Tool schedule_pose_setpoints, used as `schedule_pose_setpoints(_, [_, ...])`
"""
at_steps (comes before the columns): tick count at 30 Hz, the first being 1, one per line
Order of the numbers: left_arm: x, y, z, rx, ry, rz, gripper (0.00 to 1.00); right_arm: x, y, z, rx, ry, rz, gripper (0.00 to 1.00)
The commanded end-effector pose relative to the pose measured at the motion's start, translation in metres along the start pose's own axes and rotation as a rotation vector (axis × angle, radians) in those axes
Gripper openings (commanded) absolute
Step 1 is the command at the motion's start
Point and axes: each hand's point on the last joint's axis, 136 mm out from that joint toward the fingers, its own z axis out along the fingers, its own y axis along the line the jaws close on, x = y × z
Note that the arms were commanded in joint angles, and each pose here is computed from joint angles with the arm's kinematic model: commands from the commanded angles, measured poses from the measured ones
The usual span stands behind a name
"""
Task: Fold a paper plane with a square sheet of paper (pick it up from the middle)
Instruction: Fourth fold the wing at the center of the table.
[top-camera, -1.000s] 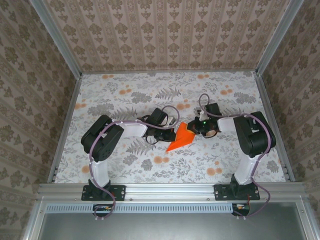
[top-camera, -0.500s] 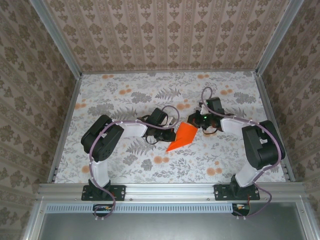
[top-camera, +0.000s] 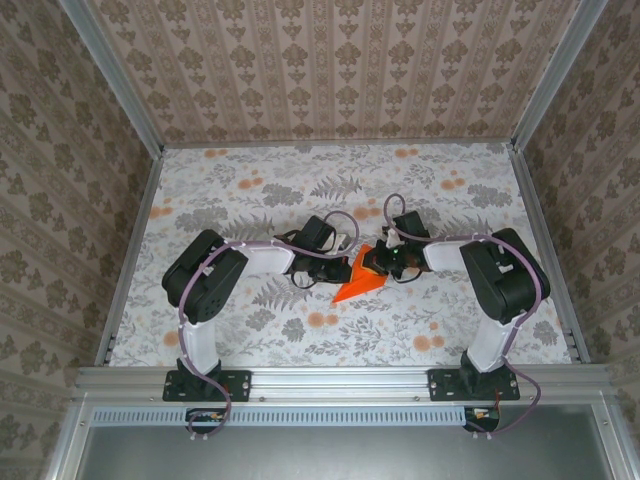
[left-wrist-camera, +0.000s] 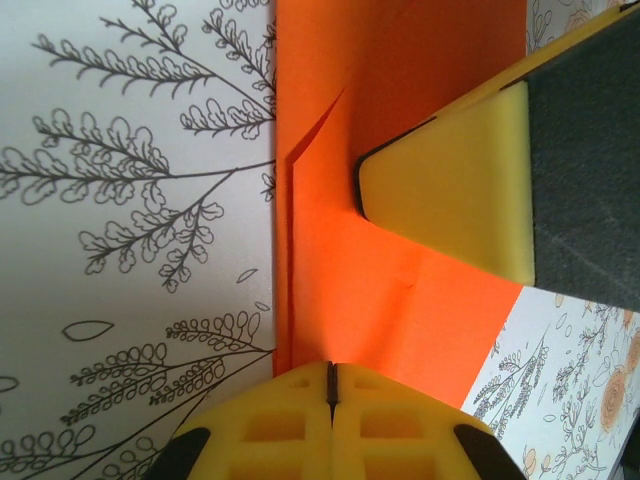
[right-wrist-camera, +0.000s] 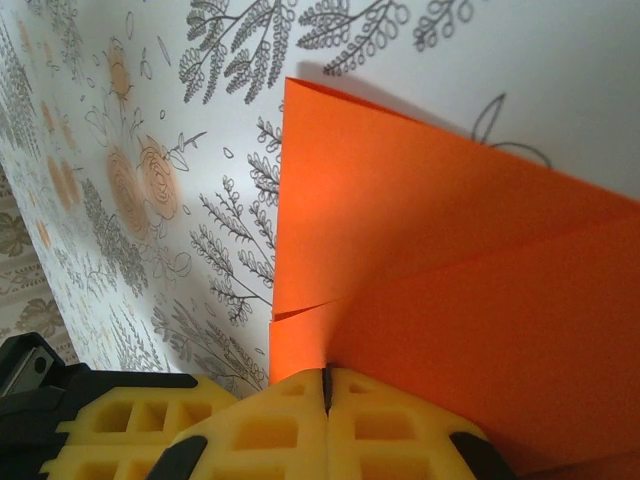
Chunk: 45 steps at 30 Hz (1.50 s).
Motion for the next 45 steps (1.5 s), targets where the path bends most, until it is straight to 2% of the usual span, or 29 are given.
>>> schedule_pose_setpoints(1, [0.049,0.044,0.008,-0.146,0.164,-0.097,0.0,0.015,-0.025,0.006,0.077,0.038,0.043,0.01])
schedule_pose_setpoints(6, [0.023,0.02,-0.005,-0.098,0.098,-0.069,0.0,0.02,-0.057,0.008,0.205,0.033,0.063,0.0])
schedule_pose_setpoints(13, [-0.025,-0.029,-0.041,-0.03,-0.053,-0.041,0.02,0.026,-0.081,0.013,0.28,0.048,0.095,0.0])
schedule_pose_setpoints(17, [-0.027,-0.05,-0.046,0.022,-0.088,-0.06,0.07,0.028,-0.087,0.013,0.303,0.051,0.106,0.0])
schedule_pose_setpoints(22, [-0.014,-0.059,-0.03,0.081,-0.083,-0.143,0.08,0.031,-0.092,0.013,0.32,0.058,0.112,0.0])
schedule_pose_setpoints(30, [0.002,-0.034,-0.007,0.036,-0.041,-0.26,0.08,0.034,-0.094,0.013,0.323,0.066,0.119,0.0])
schedule_pose_setpoints(39, [0.013,-0.011,-0.001,-0.004,-0.026,-0.31,0.08,0.034,-0.089,0.01,0.31,0.067,0.112,0.0])
schedule_pose_setpoints(45, [0.016,-0.007,0.001,-0.004,-0.017,-0.318,0.07,0.03,-0.072,0.006,0.262,0.059,0.092,0.0])
